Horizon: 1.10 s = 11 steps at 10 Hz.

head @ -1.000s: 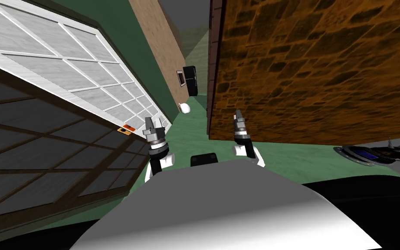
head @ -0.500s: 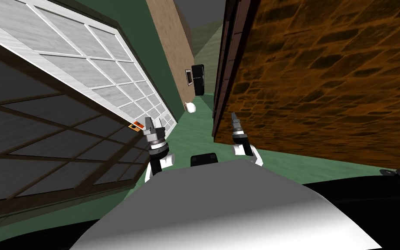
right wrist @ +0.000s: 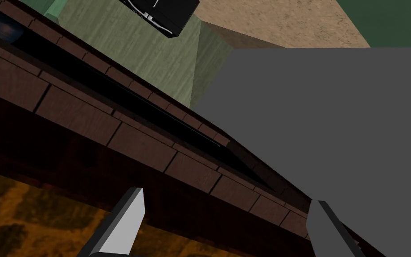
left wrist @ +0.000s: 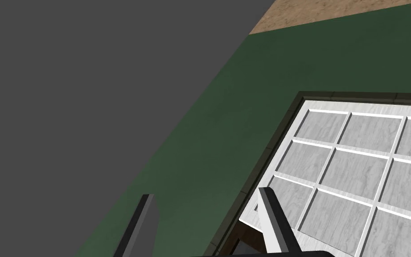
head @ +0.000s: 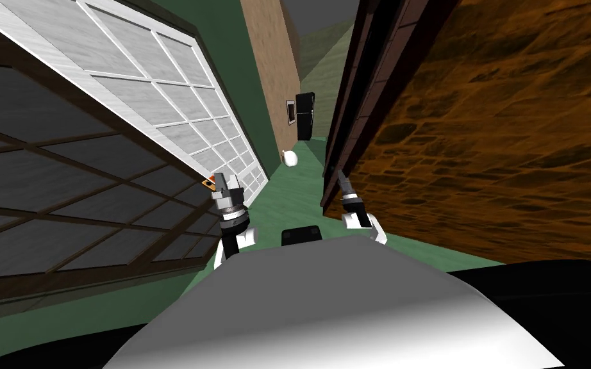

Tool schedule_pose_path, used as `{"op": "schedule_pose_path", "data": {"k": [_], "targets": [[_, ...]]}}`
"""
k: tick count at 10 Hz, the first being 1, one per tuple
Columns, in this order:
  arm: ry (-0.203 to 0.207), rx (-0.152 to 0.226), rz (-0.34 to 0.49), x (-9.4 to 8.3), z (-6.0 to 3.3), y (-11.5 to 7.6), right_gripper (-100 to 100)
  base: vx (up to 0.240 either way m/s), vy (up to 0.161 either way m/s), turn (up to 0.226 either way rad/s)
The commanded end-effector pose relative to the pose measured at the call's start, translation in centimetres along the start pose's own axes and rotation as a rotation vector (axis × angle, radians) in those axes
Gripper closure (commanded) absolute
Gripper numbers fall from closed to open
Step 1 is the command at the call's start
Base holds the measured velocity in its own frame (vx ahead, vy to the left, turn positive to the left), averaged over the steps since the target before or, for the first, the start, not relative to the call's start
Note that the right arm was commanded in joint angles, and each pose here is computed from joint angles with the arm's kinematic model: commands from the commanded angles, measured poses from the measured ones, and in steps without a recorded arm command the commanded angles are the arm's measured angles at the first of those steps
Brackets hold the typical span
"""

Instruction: Push the door open

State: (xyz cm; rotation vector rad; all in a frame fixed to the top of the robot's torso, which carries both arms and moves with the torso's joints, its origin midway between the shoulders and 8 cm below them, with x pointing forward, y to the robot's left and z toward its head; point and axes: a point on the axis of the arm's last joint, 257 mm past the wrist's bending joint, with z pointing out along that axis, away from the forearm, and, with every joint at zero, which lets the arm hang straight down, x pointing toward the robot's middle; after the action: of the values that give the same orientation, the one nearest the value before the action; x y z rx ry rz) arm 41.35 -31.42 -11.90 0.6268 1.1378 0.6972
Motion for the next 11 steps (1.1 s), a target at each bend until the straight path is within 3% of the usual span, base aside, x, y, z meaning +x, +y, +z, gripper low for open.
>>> {"op": "schedule_pose_path", "data": {"k": [1, 11], "targets": [[0.021, 0.030, -0.032, 0.7, 0.17, -1.1, -100, 0.144, 0.038, 0.179], [0.174, 0.226, -0.262, 4.9, -0.45, -8.7, -100, 0.186, 0.037, 0.233]]}}
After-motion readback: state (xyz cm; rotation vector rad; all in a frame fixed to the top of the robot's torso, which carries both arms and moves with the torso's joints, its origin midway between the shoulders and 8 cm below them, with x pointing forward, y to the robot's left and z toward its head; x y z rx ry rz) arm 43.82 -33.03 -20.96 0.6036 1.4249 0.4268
